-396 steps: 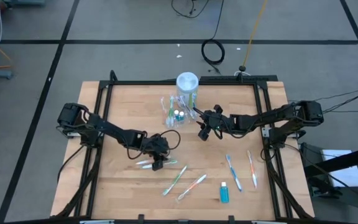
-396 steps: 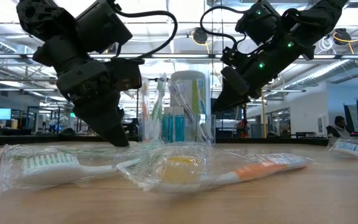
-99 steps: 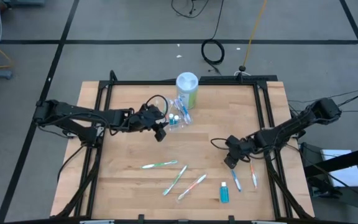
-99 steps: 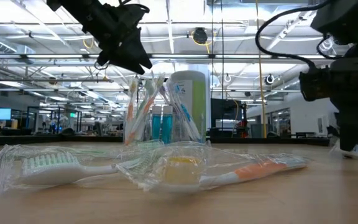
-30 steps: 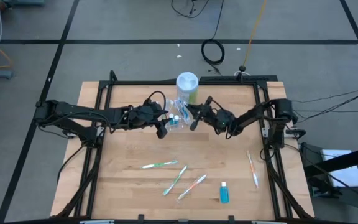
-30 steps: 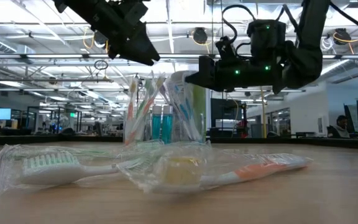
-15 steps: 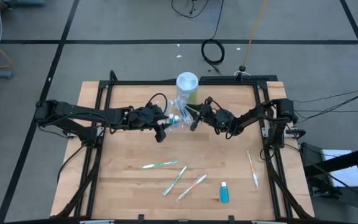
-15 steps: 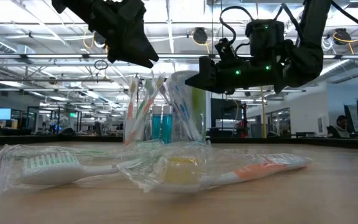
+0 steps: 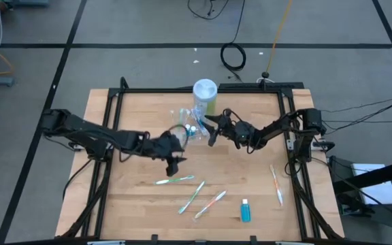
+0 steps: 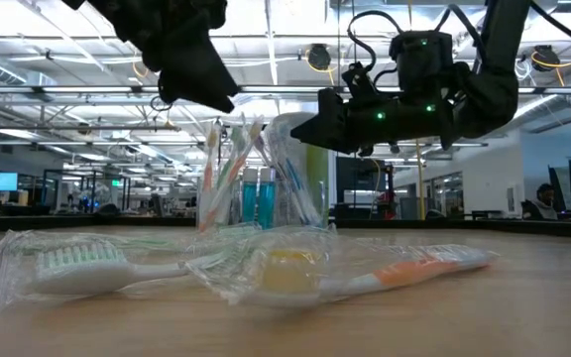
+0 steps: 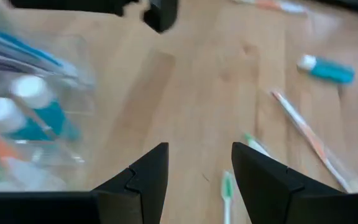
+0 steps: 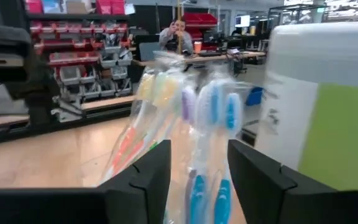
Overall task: Pick & Place toothbrushing station
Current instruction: Put the green toothbrush into the transparent organizer
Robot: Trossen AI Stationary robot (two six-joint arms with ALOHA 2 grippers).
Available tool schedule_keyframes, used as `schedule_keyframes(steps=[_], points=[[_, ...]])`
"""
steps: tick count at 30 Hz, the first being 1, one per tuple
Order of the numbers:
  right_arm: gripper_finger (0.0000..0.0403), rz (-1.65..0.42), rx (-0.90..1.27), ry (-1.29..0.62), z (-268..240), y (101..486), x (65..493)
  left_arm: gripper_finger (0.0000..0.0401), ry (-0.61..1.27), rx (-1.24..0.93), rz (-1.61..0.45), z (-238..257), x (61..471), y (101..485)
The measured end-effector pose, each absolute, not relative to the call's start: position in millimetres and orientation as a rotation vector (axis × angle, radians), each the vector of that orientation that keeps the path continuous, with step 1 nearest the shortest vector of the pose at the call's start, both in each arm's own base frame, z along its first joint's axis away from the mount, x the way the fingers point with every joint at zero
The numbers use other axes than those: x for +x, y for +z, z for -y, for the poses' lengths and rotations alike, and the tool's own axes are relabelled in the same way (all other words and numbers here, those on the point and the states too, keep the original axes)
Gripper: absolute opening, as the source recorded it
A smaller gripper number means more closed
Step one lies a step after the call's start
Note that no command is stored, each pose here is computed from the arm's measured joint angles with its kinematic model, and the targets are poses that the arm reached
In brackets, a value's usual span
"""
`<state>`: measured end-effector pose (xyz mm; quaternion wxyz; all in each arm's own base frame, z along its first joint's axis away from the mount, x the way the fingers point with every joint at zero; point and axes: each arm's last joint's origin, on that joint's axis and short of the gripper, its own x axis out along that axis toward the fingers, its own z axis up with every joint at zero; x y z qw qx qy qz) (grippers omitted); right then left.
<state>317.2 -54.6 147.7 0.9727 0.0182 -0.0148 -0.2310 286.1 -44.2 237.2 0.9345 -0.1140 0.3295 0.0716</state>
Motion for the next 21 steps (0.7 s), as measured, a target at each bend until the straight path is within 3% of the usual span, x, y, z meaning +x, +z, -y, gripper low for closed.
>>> schedule_keyframes(steps=[4, 11, 21], points=[[0.0157, -0.06, -0.088, -0.377, 52, 141, 318, 0.0182, 0.16, -0.17, -0.766, 60, 296, 208], [0.0152, -0.065, -0.141, -0.424, 54, 142, 318, 0.0182, 0.101, -0.151, -0.932, 75, 310, 157], [0.0151, -0.069, -0.163, -0.454, 63, 143, 316, 0.0182, -0.013, -0.234, -0.995, 82, 321, 126]])
